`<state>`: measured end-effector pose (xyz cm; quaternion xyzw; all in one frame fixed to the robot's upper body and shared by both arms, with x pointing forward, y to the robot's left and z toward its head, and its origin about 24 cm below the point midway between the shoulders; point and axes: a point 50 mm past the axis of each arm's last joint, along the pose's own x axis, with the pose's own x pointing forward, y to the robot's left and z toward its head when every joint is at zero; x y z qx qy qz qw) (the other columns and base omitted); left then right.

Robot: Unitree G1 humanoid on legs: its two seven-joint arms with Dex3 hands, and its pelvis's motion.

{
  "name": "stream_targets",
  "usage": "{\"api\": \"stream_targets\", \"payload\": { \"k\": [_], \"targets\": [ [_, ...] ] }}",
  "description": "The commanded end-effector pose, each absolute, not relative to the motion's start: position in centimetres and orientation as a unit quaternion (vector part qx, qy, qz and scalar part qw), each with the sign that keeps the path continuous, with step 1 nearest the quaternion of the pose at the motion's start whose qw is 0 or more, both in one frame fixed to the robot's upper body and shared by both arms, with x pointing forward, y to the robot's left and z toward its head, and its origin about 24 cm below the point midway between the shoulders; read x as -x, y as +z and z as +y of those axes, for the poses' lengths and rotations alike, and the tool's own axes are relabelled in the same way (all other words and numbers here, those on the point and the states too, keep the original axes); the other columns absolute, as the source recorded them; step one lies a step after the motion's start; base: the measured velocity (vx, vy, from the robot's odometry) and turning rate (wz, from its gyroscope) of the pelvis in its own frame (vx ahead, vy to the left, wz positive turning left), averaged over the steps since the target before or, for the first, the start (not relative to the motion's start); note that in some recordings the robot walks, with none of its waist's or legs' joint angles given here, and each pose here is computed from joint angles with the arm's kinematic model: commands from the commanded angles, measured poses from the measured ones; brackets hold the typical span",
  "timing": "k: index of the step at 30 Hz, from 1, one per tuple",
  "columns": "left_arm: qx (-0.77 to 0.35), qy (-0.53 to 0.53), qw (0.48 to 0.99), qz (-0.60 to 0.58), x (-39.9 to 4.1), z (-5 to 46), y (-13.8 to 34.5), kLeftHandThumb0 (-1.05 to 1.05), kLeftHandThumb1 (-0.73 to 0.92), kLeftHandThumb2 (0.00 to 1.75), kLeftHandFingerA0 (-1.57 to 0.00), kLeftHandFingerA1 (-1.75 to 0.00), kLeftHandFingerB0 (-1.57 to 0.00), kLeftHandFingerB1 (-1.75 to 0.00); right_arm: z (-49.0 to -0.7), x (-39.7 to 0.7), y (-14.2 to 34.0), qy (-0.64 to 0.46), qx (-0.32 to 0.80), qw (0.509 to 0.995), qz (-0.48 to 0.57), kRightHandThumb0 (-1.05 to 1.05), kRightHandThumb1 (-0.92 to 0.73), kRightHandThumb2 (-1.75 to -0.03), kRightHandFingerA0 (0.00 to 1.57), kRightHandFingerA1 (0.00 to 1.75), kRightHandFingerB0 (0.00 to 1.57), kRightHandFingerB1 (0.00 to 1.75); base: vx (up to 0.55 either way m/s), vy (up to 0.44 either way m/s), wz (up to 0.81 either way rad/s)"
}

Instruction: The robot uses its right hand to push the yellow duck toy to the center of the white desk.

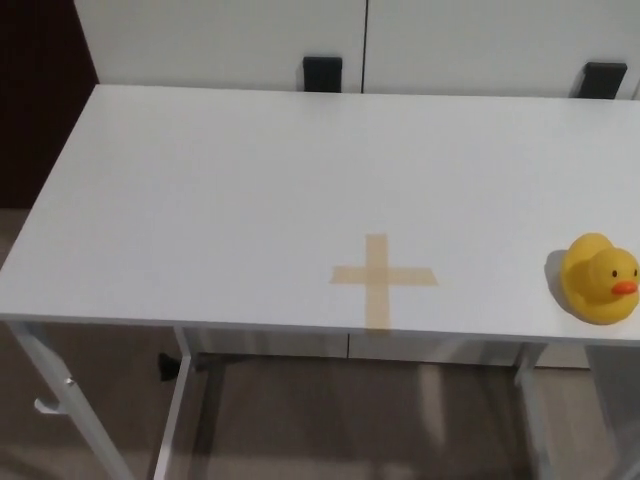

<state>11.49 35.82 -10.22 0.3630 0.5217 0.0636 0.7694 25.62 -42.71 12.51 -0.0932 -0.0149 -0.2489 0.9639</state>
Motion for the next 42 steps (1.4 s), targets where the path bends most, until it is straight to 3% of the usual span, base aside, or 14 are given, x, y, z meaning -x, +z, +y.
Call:
{"api": "stream_targets", "payload": {
  "k": [1,5,6,11,12,13,21,22,25,26,29,31,34,42],
  "targets": [
    [-0.381,0.058,0.766,0.514,-11.6,36.0,-10.0,-0.19,0.67,0.62,-0.84,-0.7,-0.79,-0.54,-39.2,-28.9,13.2,-0.171,0.116,0.978,-0.001,-1.03,-0.8,-1.26,0.0,0.34,0.09,0.47,0.0,0.0,0.0],
    [-0.377,0.06,0.768,0.514,-11.7,35.9,-10.0,-0.18,0.65,0.65,-0.85,-0.73,-0.81,-0.58,-36.6,-30.0,13.2,-0.14,0.114,0.984,-0.018,-0.9,-0.78,-1.2,0.0,0.48,0.08,0.46,0.0,0.0,0.0],
    [-0.375,0.061,0.77,0.513,-11.8,35.9,-10.0,-0.18,0.66,0.64,-0.85,-0.71,-0.8,-0.57,-35.9,-30.3,13.0,-0.133,0.115,0.984,-0.013,-0.82,-0.92,-0.77,0.04,0.43,0.11,0.34,0.0,0.0,0.0],
    [-0.375,0.062,0.771,0.511,-11.9,35.9,-10.0,-0.17,0.66,0.63,-0.87,-0.7,-0.8,-0.56,-33.7,-30.9,12.4,-0.101,0.113,0.988,-0.002,-0.84,-0.8,-1.18,0.02,0.39,0.04,0.29,0.0,0.0,0.0],
    [-0.382,0.06,0.768,0.51,-12.0,36.0,-9.9,-0.18,0.66,0.62,-0.88,-0.72,-0.81,-0.55,-32.6,-31.3,11.4,-0.099,0.107,0.989,0.01,-0.81,-0.92,-0.72,0.12,0.37,0.12,0.31,0.0,0.0,0.0],
    [-0.383,0.06,0.769,0.509,-12.1,36.0,-9.9,-0.16,0.67,0.66,-0.87,-0.71,-0.81,-0.57,-31.9,-31.6,10.9,-0.096,0.1,0.99,0.018,-0.37,-0.5,-1.11,0.0,0.51,0.0,0.5,0.0,0.0,0.0],
    [-0.381,0.062,0.772,0.505,-12.3,35.9,-9.9,-0.18,0.67,0.64,-0.87,-0.71,-0.81,-0.57,-29.2,-32.0,8.0,-0.07,0.098,0.991,0.056,-0.36,-0.54,-1.13,0.0,0.51,0.0,0.5,0.0,0.0,0.0],
    [-0.383,0.06,0.772,0.503,-12.3,35.9,-9.8,-0.17,0.67,0.64,-0.87,-0.71,-0.81,-0.57,-29.0,-32.0,7.9,-0.069,0.099,0.991,0.058,-0.78,-0.92,-0.71,0.14,0.41,0.12,0.33,0.0,0.0,0.0],
    [-0.384,0.06,0.772,0.502,-12.3,35.8,-9.9,-0.15,0.67,0.64,-0.86,-0.69,-0.8,-0.56,-28.6,-32.3,7.6,-0.065,0.11,0.989,0.069,-0.8,-0.92,-0.72,0.15,0.42,0.11,0.32,0.0,0.0,0.0],
    [-0.383,0.059,0.772,0.503,-12.4,35.8,-9.9,-0.15,0.67,0.65,-0.86,-0.69,-0.79,-0.57,-28.3,-32.5,7.4,-0.064,0.112,0.989,0.073,-0.81,-0.74,-1.06,0.11,0.49,0.07,0.44,0.0,0.0,0.0],
    [-0.38,0.06,0.773,0.505,-12.4,35.7,-9.9,-0.15,0.66,0.66,-0.87,-0.72,-0.82,-0.59,-27.9,-32.8,7.0,-0.062,0.115,0.988,0.078,-0.81,-0.91,-0.72,0.17,0.42,0.12,0.32,0.0,0.0,0.0],
    [-0.38,0.06,0.773,0.505,-12.4,35.7,-10.0,-0.14,0.67,0.65,-0.87,-0.69,-0.81,-0.57,-27.8,-32.8,7.0,-0.062,0.118,0.988,0.077,-0.79,-0.73,-1.05,0.16,0.51,0.12,0.46,0.0,0.0,0.0],
    [-0.38,0.055,0.774,0.504,-12.4,35.6,-10.0,-0.15,0.66,0.68,-0.87,-0.71,-0.82,-0.57,-27.3,-32.8,6.6,-0.059,0.126,0.987,0.077,-0.79,-0.92,-0.72,0.2,0.45,0.13,0.34,0.0,0.0,0.0],
    [-0.38,0.052,0.773,0.506,-12.3,35.4,-10.2,-0.14,0.66,0.69,-0.86,-0.68,-0.79,-0.57,-25.8,-32.9,5.5,-0.05,0.13,0.986,0.09,-0.77,-0.92,-0.72,0.24,0.45,0.19,0.35,0.0,0.0,0.0]
  ]
}}
